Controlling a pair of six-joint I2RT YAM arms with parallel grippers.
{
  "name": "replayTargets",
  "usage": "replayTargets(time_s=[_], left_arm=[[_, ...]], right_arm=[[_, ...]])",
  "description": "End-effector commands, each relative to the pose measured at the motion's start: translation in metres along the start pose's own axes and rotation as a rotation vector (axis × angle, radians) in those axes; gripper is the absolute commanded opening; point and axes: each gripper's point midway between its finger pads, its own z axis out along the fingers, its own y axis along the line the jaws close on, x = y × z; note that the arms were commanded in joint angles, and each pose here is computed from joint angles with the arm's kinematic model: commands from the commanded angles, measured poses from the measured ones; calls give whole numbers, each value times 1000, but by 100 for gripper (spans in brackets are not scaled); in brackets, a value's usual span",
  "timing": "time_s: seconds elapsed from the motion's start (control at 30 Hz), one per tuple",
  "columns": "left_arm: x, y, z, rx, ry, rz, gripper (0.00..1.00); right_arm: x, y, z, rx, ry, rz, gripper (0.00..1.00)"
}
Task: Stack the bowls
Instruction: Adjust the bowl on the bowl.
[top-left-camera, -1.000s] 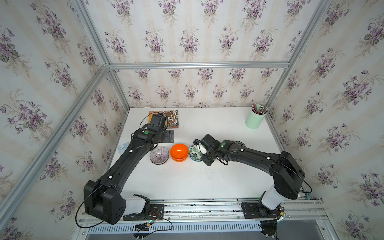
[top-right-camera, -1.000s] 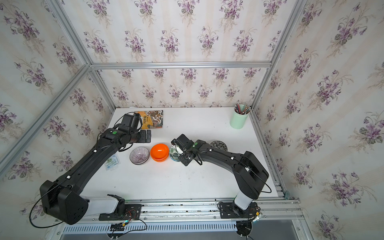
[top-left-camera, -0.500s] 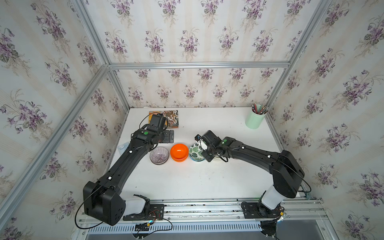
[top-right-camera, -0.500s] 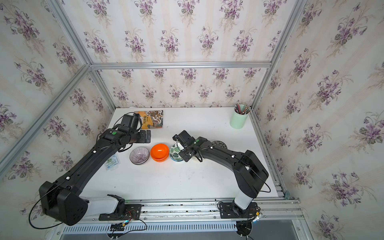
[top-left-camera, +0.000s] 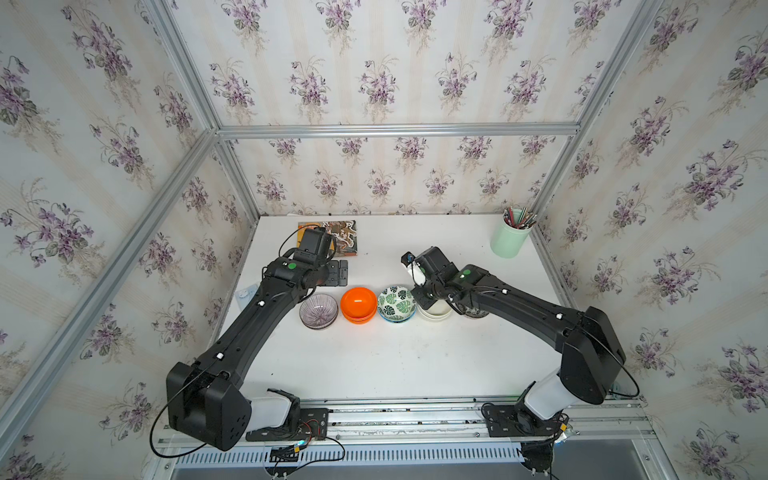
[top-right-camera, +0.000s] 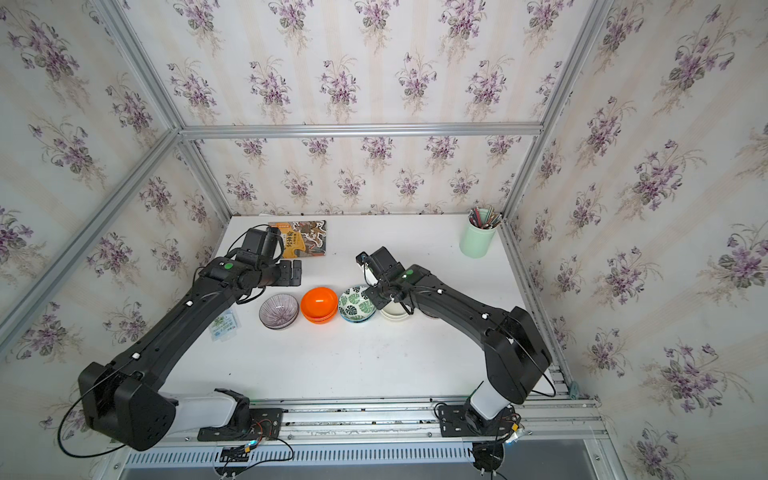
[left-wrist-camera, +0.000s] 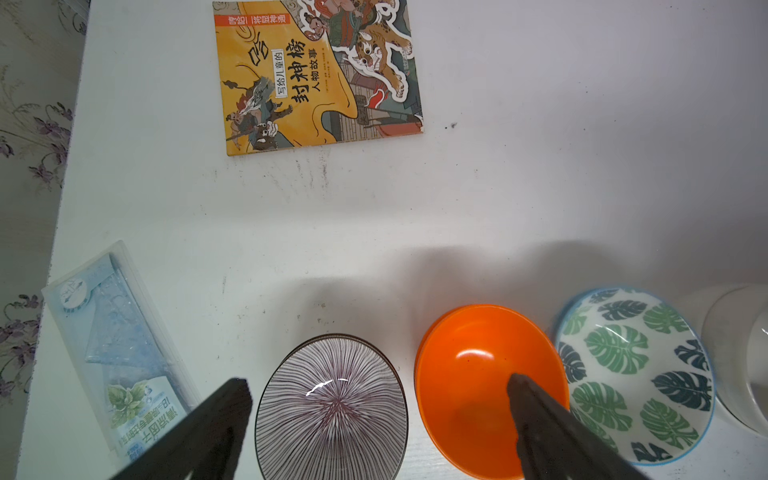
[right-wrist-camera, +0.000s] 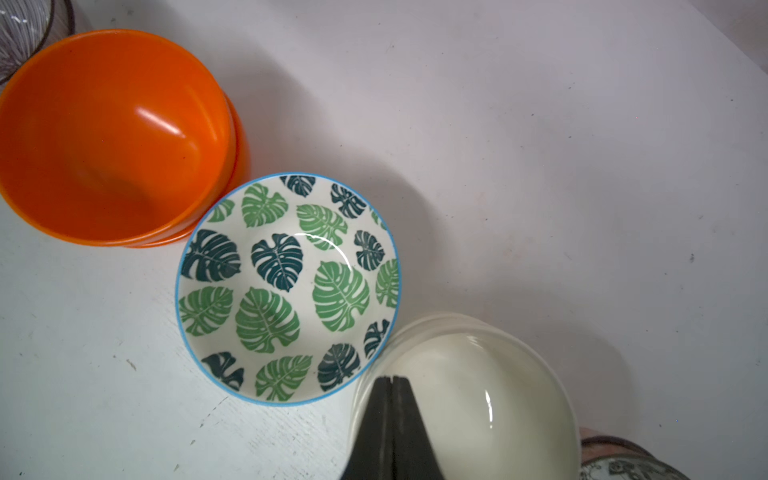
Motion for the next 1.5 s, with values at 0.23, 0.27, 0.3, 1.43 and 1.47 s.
replayTargets(time_s=[0.23, 0.27, 0.3, 1.43, 1.47], left_arm=[[0, -2, 1, 7, 7, -6, 100], [0, -2, 0, 6, 5, -4, 100], [0, -1, 0, 3, 5, -4, 100], [-5, -6, 1, 16, 1, 9, 100], [-4, -6, 2, 17, 5, 10, 100]], right_arm=[[2, -18, 22, -1, 27, 21, 0], [2, -19, 23, -2, 25, 26, 0], [2, -21, 24, -1, 25, 32, 0], [6, -22, 16, 13, 16, 50, 0], [8, -16, 16, 6, 21, 43, 0]])
